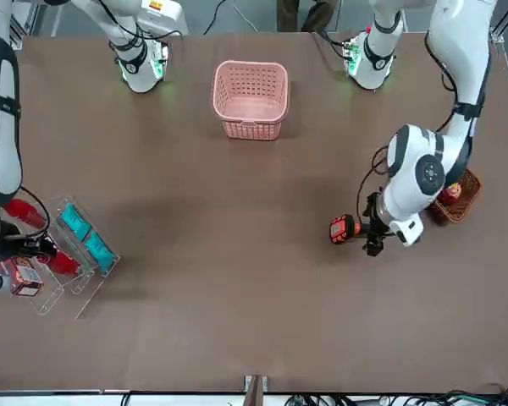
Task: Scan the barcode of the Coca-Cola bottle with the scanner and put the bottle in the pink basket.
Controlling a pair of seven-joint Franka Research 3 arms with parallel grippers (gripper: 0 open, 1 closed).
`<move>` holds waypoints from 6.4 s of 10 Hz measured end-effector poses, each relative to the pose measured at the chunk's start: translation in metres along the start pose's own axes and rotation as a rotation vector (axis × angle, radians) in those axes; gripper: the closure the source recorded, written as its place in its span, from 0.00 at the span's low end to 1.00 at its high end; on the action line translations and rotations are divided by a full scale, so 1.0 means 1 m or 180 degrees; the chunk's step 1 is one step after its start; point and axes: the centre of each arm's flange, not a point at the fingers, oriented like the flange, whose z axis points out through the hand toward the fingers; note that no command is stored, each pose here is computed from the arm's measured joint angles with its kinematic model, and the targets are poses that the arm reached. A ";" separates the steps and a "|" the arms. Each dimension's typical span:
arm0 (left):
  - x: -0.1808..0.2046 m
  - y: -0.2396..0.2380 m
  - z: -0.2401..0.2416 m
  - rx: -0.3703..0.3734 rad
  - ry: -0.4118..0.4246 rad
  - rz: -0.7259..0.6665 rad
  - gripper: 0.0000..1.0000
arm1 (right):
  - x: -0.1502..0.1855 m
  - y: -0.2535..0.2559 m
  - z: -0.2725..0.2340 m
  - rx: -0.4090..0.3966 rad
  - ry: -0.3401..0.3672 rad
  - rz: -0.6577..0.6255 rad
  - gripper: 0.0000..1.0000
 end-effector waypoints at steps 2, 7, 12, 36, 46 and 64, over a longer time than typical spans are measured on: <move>0.008 -0.007 0.012 -0.0001 0.0146 0.0013 0.00 | 0.004 0.001 0.009 -0.0003 0.0019 -0.0002 0.38; 0.019 -0.004 0.028 -0.0069 0.0168 0.0041 0.00 | 0.005 0.001 0.015 -0.0001 -0.0006 -0.0012 0.43; 0.010 -0.001 0.035 -0.0179 0.0097 0.0064 0.00 | 0.006 0.003 0.022 -0.0001 -0.0034 -0.0043 0.61; -0.062 0.073 -0.085 -0.0514 -0.0356 -0.0364 0.63 | -0.084 -0.326 -0.094 0.0214 -0.0431 -0.0281 0.68; -0.150 0.065 -0.114 -0.0658 -0.1579 0.0062 0.63 | -0.156 -0.489 0.009 0.1627 -0.0090 0.0127 0.68; -0.150 0.050 -0.094 -0.0659 -0.1474 0.0031 0.63 | -0.106 -0.459 0.038 0.2194 -0.0177 0.0540 0.68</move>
